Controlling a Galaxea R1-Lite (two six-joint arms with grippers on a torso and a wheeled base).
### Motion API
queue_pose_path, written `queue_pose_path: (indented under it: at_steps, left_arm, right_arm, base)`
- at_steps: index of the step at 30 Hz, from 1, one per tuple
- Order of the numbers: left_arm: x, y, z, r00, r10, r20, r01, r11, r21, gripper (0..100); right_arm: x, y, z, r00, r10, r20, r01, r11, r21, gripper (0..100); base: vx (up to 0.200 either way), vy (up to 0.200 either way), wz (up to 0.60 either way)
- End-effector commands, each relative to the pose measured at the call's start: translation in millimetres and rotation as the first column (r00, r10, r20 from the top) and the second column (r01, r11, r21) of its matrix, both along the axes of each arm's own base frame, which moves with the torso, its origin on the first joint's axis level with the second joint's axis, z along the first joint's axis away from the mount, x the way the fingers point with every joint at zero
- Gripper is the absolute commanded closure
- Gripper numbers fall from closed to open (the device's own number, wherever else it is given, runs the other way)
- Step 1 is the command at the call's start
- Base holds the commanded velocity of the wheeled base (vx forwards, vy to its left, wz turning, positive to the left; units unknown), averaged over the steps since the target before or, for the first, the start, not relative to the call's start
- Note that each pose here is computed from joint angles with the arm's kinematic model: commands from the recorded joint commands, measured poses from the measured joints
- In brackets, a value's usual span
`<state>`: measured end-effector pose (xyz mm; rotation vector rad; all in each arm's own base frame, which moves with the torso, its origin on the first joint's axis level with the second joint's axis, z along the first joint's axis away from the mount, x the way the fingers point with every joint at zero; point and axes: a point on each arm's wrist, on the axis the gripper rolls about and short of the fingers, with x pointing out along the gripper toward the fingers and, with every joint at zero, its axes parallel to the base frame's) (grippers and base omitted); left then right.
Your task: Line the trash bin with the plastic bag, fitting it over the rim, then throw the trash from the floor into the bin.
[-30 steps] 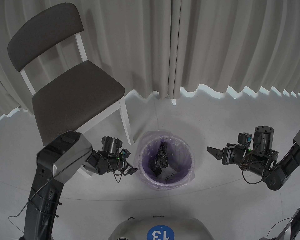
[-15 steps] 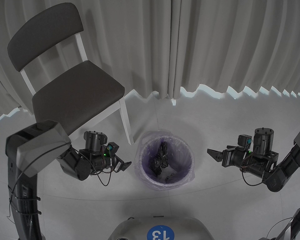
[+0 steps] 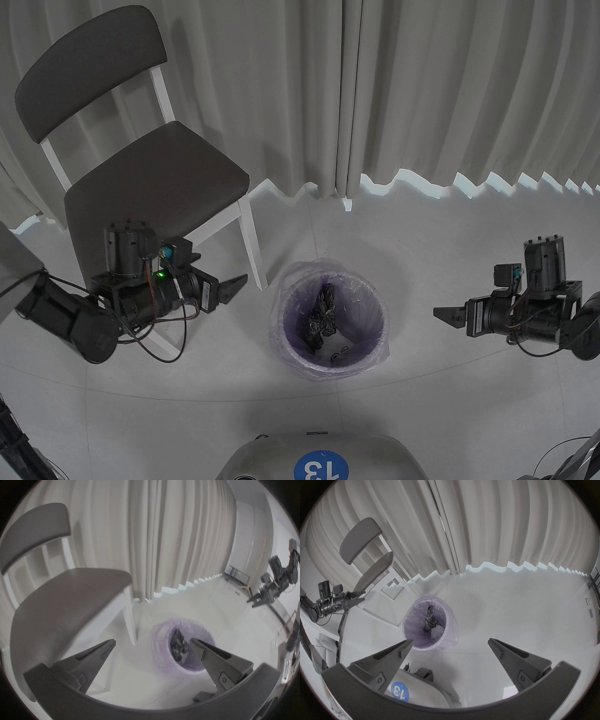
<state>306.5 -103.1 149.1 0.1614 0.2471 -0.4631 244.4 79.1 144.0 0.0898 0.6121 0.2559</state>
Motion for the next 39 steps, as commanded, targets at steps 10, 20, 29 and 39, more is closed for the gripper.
queue_pose_path:
  at_steps: [10, 20, 29, 39]
  left_arm:
    - [-98, 53, 104, 0.973, 0.197, 0.117, -0.187, 0.978, -0.092, 0]
    - [-177, 80, 145, 0.943, 0.263, 0.204, -0.241, 0.962, -0.130, 0]
    - [-247, 93, 158, 0.910, 0.272, 0.313, -0.226, 0.958, -0.175, 0]
    - [-295, 101, 142, 0.879, 0.273, 0.391, -0.202, 0.956, -0.214, 0]
  right_arm:
    - [-102, -38, 120, 0.962, -0.056, 0.268, 0.061, 0.998, -0.010, 0]
    - [-187, -70, 151, 0.894, -0.138, 0.427, 0.157, 0.987, -0.011, 0]
    - [-284, -87, 155, 0.800, -0.141, 0.583, 0.146, 0.988, 0.039, 0]
    - [-333, -96, 144, 0.707, -0.158, 0.690, 0.137, 0.987, 0.086, 0]
  base:
    - [0.000, 0.000, 0.00]
    - [0.000, 0.000, 0.00]
    - [0.000, 0.000, 0.00]
    - [0.000, 0.000, 0.00]
